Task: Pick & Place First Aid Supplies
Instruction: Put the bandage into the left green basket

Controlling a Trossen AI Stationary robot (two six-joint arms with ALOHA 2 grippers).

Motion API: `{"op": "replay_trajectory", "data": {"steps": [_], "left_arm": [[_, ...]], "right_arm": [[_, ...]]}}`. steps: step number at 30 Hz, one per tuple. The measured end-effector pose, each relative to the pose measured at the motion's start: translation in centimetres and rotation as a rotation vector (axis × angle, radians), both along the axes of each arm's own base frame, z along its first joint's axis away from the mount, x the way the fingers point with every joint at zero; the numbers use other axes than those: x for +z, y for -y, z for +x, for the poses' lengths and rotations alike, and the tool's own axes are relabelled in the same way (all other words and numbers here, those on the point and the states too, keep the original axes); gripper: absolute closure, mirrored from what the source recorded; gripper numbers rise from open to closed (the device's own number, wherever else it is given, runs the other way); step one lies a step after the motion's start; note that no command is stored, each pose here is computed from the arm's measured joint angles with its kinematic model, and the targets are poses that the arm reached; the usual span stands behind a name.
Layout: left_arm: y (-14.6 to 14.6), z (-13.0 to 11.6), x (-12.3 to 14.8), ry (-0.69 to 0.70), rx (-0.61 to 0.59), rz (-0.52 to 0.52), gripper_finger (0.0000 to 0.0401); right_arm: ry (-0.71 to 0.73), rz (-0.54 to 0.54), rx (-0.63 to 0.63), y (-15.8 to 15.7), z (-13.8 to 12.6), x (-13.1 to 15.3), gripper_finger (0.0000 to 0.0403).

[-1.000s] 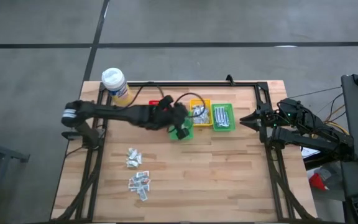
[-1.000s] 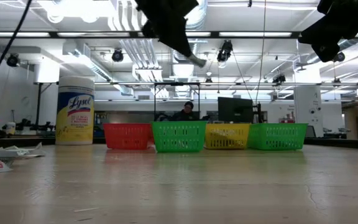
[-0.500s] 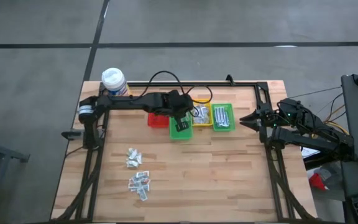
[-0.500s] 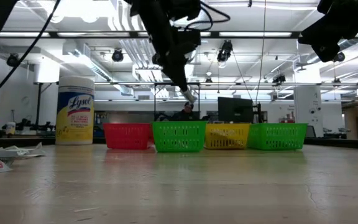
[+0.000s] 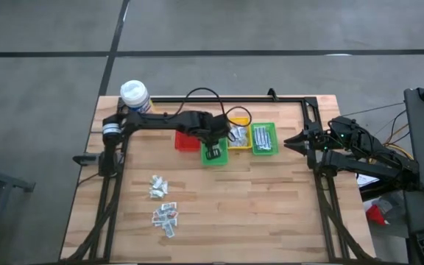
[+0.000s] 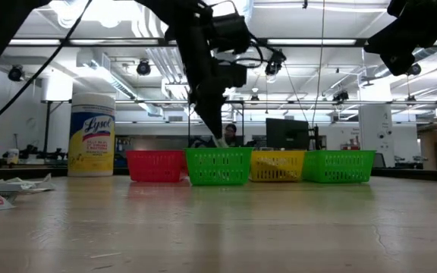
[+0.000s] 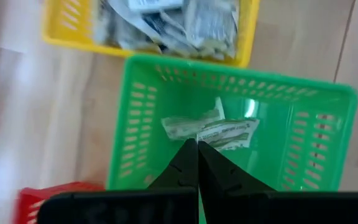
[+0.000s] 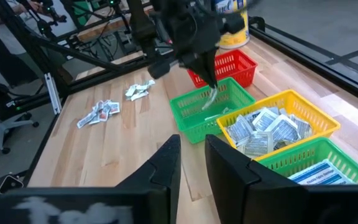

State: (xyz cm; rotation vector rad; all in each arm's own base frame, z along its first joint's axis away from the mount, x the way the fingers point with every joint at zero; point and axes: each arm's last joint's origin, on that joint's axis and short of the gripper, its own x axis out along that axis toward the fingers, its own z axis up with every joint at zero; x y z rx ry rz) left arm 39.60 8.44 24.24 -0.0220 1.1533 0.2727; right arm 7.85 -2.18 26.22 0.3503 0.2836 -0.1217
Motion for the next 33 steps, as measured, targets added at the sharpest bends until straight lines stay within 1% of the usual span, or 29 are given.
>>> {"op": "replay_trajectory", "data": {"steps": [5, 12, 19, 27, 30, 33], "left_arm": [[0.1, 0.6, -1.8, -0.038, -0.028, -0.074, 0.0401], [0.0, 1.1, -3.9, -0.087, -0.035, -0.110, 0.0401], [0.0, 1.3, -4.6, -0.100, -0.035, -0.118, 0.0401], [-0.1, 1.3, -4.6, -0.099, -0.032, -0.118, 0.0400], [-0.1, 1.3, -4.6, -0.100, -0.029, -0.113, 0.0386], [-0.2, 1.3, -4.5, -0.099, -0.017, -0.109, 0.0355]], "right_arm": [[0.000, 0.000, 0.000, 0.0, 0.0, 0.0, 0.0332], [0.000, 0.000, 0.000, 0.0, 0.0, 0.0, 0.0320], [0.000, 0.000, 0.000, 0.0, 0.0, 0.0, 0.0314], [0.000, 0.001, 0.000, 0.0, 0.0, 0.0, 0.0326], [0.000, 0.003, -0.001, 0.0, 0.0, 0.0, 0.0332], [0.000, 0.003, -0.001, 0.0, 0.0, 0.0, 0.0335]]}}
